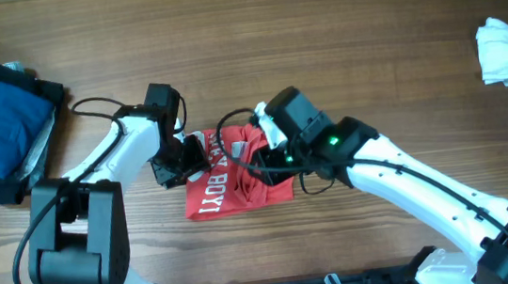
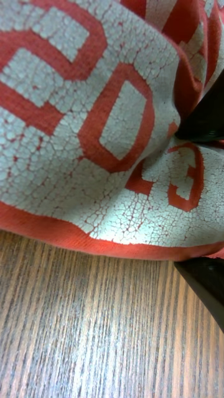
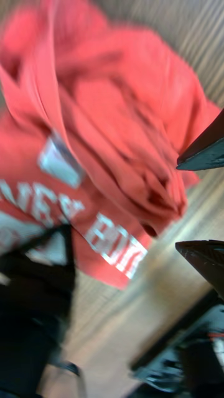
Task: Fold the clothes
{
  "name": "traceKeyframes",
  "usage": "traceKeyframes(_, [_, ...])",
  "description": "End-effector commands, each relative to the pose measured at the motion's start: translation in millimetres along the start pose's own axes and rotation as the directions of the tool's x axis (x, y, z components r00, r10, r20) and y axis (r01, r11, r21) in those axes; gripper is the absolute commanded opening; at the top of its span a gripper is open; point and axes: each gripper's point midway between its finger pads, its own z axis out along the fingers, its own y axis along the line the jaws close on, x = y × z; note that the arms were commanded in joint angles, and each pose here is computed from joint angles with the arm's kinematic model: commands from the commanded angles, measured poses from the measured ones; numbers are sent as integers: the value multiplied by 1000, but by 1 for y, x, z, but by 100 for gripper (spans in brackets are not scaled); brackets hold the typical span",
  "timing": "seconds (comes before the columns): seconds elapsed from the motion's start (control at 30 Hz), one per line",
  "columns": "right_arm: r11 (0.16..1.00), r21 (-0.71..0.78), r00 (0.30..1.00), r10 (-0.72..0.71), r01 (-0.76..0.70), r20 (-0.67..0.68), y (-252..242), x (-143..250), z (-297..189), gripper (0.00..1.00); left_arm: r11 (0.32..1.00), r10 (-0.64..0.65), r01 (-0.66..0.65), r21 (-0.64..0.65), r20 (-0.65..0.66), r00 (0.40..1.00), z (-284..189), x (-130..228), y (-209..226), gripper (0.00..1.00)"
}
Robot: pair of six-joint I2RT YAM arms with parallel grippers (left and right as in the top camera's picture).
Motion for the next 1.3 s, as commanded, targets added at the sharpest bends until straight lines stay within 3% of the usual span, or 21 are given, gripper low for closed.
traceKeyframes(0.0, [992,-37,988,-127,124,-84,21,21,22,37,989,-7,5,-146,-11,1000,15,7,31,58])
traceKeyframes(0.1, [989,99,987,-96,109,-127,3,31,50,38,989,-7,5,-146,-12,1000,15,7,31,58])
traceKeyframes(0.23, [987,106,980,-102,121,-170,-1,40,81,37,989,-7,5,-146,-12,1000,15,7,31,59])
traceKeyframes(0.33, [984,170,990,-23,47,-139,-12,35,89,36,989,-7,5,-146,-12,1000,15,7,31,59])
traceKeyframes(0.37, [983,181,992,-17,41,-128,-14,33,90,32,989,-7,5,-146,-12,1000,15,7,31,59])
traceKeyframes(0.4, [983,184,993,-5,27,-121,-14,32,90,22,989,-6,5,-146,-12,1000,15,7,31,59])
traceKeyframes(0.43, [983,185,993,0,22,-122,-14,32,90,4,989,-6,5,-146,-12,1000,15,7,31,59])
traceKeyframes(0.53, [962,265,986,99,-62,-130,-26,42,79,4,989,-6,5,-147,-11,1000,15,7,32,59])
traceKeyframes(0.73, [856,483,974,226,-186,-24,-65,45,20,4,989,-7,5,-148,-15,1000,15,8,32,59])
traceKeyframes(0.83, [830,530,974,224,-173,-32,-74,50,14,18,988,-11,7,-157,-29,1000,15,12,34,59])
traceKeyframes(0.9, [805,568,975,220,-169,-22,-81,51,9,19,985,-17,9,-170,-50,999,14,17,37,58])
traceKeyframes(1.03, [674,680,944,320,-287,80,-111,56,-13,15,979,-38,20,-201,-86,996,12,27,44,54])
traceKeyframes(1.17, [800,576,974,223,-166,-29,-97,47,-4,15,974,-52,33,-222,-82,995,11,28,47,54])
traceKeyframes(1.27, [867,467,983,180,-177,38,-70,25,-18,15,974,-52,33,-222,-82,995,11,28,47,55])
